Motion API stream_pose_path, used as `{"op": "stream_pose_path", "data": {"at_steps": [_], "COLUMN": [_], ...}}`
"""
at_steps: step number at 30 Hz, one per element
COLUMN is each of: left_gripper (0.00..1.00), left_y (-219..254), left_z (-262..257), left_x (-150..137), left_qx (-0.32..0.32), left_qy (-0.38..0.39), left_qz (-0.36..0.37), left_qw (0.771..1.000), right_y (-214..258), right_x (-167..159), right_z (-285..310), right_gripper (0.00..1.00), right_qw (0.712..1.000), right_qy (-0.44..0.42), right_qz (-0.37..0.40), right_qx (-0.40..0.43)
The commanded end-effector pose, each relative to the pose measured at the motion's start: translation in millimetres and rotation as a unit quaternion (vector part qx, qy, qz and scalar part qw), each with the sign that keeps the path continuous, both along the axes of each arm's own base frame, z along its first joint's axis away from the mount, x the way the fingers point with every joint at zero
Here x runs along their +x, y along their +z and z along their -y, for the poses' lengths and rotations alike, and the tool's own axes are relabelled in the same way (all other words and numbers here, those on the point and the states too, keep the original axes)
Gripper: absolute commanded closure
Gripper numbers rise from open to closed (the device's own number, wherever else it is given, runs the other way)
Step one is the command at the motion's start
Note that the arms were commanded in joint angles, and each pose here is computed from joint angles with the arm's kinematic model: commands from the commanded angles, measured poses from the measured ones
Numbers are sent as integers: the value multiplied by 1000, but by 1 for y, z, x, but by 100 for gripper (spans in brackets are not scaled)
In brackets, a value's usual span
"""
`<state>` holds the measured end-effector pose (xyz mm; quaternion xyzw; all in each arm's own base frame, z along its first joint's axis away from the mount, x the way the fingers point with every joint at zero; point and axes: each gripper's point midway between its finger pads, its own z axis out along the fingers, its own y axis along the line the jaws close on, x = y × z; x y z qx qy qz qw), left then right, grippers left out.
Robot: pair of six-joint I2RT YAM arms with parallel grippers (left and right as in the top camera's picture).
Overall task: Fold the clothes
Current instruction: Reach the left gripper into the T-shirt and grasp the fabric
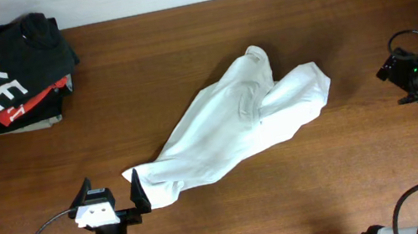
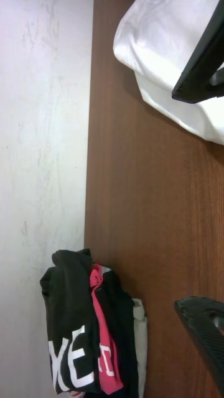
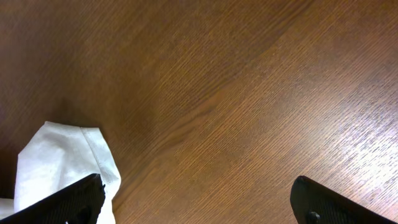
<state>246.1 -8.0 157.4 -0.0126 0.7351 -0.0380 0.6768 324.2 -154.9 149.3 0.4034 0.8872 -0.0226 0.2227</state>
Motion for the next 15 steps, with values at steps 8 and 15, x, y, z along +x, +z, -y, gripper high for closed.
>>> {"op": "stream_pose_path", "data": {"at_steps": [8,15], "left_gripper": [1,1], "left_y": [27,105], "left_z": [77,94], "left_x": [-21,-35], "left_qx": [-31,-30], "left_qy": [-234,-292], "left_qz": [50,113], "left_qw": [971,949], "right_y": [4,4], "right_x": [-1,-1], "right_z": [6,6], "right_gripper": [1,1], "right_qw": [1000,1000], "right_qy": [-11,-11], "right_qz": [1,1], "right_qx": [-9,-9]}}
